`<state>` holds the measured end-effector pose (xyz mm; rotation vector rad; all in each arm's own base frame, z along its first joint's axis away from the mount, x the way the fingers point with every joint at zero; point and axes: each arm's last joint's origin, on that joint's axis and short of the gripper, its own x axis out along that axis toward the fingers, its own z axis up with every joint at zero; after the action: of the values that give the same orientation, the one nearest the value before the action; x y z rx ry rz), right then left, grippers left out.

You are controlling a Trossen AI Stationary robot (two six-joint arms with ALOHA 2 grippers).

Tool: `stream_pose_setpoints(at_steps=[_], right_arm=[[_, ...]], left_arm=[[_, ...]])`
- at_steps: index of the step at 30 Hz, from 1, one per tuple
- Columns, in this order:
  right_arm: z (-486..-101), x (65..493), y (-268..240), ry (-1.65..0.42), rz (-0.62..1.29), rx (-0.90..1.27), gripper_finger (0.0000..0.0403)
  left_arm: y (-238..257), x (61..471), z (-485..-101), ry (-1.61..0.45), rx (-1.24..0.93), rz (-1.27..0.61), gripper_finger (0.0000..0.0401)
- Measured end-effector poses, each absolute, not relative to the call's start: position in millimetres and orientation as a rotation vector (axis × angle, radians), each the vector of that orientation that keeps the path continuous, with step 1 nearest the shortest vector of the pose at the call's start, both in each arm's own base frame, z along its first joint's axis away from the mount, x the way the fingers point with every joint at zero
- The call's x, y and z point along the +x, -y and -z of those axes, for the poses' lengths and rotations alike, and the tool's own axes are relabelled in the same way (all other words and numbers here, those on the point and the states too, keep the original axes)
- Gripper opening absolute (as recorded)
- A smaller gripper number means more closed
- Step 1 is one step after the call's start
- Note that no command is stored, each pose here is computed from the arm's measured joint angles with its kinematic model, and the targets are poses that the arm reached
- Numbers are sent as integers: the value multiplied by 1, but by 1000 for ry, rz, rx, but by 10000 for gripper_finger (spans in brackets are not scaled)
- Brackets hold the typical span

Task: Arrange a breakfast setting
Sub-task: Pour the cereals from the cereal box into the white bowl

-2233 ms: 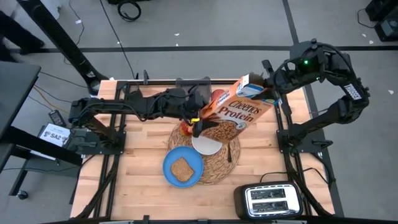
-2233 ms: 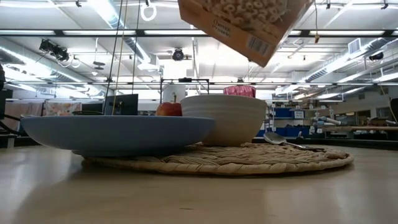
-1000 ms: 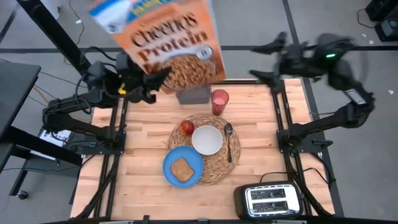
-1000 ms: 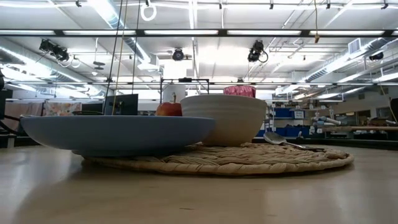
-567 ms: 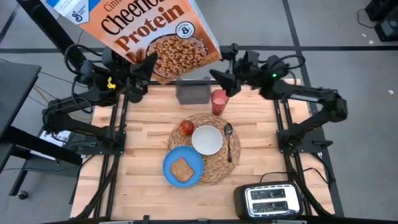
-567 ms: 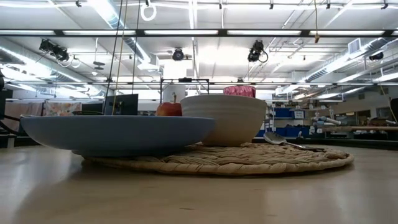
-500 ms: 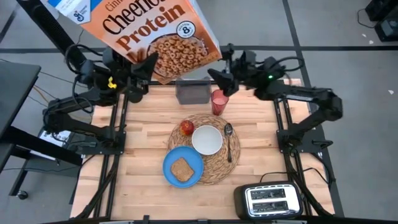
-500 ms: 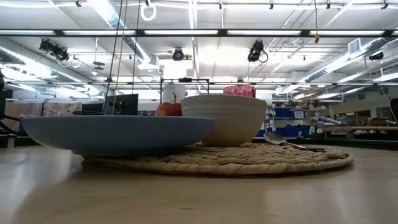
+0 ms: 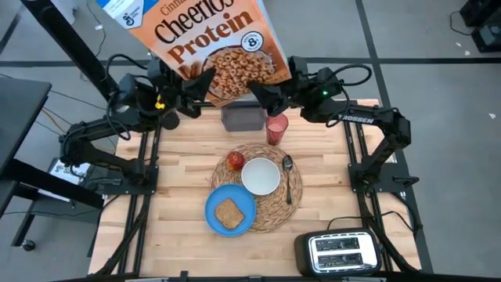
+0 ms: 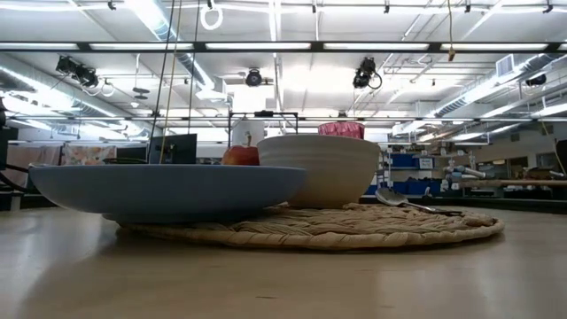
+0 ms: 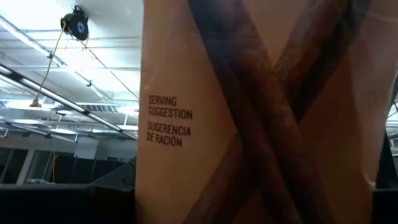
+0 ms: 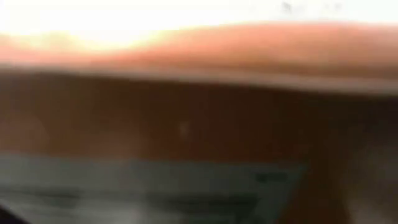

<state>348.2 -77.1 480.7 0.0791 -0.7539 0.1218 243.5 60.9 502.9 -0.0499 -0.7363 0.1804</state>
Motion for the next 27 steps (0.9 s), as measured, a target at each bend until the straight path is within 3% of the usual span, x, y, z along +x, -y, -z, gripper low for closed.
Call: stream_pose_setpoints(at_steps=[4, 10, 20, 27], right_arm=[[-481, 348, 78, 756, -122, 89, 366], [-481, 349, 77, 753, -122, 83, 282], [-485, 343, 83, 791, -130, 64, 282], [-498, 323, 92, 826, -208, 47, 282]], left_arm=[[-62, 249, -500, 720, -58, -180, 232], [-63, 251, -497, 676, -88, -184, 295], [-59, 245, -491, 538, -140, -113, 348], [-51, 217, -487, 331, -134, -99, 354]])
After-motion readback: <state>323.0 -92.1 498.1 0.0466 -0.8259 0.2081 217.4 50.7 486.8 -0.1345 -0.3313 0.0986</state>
